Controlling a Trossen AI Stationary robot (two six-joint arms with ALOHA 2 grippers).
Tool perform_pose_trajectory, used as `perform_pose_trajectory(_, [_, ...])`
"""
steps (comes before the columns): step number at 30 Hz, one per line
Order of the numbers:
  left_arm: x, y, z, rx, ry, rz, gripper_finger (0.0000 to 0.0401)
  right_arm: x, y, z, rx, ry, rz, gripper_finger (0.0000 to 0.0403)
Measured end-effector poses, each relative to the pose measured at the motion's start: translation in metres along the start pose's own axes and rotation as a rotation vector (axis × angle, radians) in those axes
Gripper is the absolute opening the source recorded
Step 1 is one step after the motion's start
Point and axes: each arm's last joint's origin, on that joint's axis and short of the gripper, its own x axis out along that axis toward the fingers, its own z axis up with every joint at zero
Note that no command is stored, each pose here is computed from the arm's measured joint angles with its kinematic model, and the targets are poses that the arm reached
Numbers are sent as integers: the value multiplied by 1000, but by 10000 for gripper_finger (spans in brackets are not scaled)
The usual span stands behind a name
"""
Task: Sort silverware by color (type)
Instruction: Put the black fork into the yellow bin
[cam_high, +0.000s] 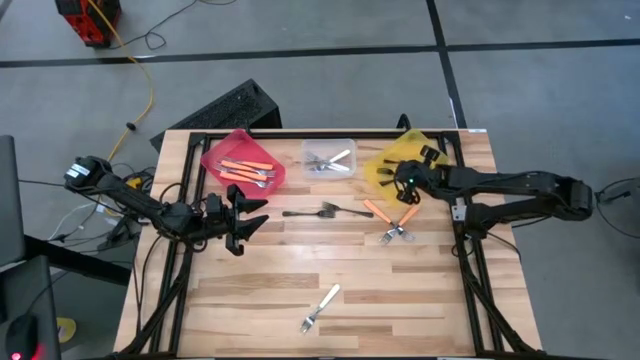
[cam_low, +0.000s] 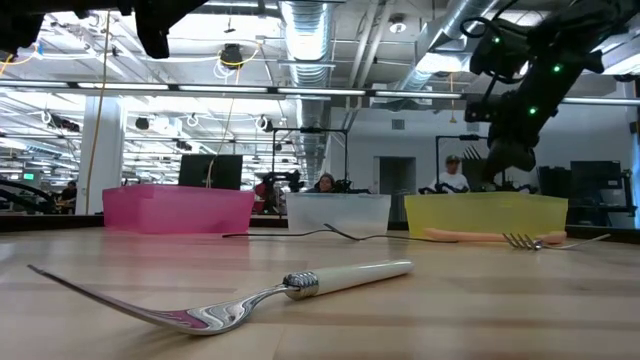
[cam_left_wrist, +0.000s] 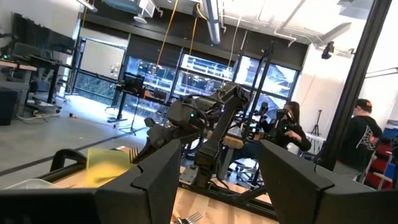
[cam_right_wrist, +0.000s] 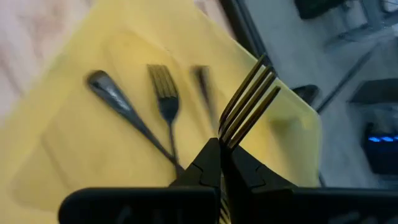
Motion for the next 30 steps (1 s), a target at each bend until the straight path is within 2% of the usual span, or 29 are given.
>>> perform_pose_trajectory(3, [0,0,0,0,0,0,199,1,-1,0,5,-1,36,25])
perform_pose_trajectory(17, [0,0,0,0,0,-1,199,6,-6,-2,30,11,73,25])
perform_pose_trajectory(30, [0,0,0,0,0,-1,199,7,-7,-2,61,6,157,46])
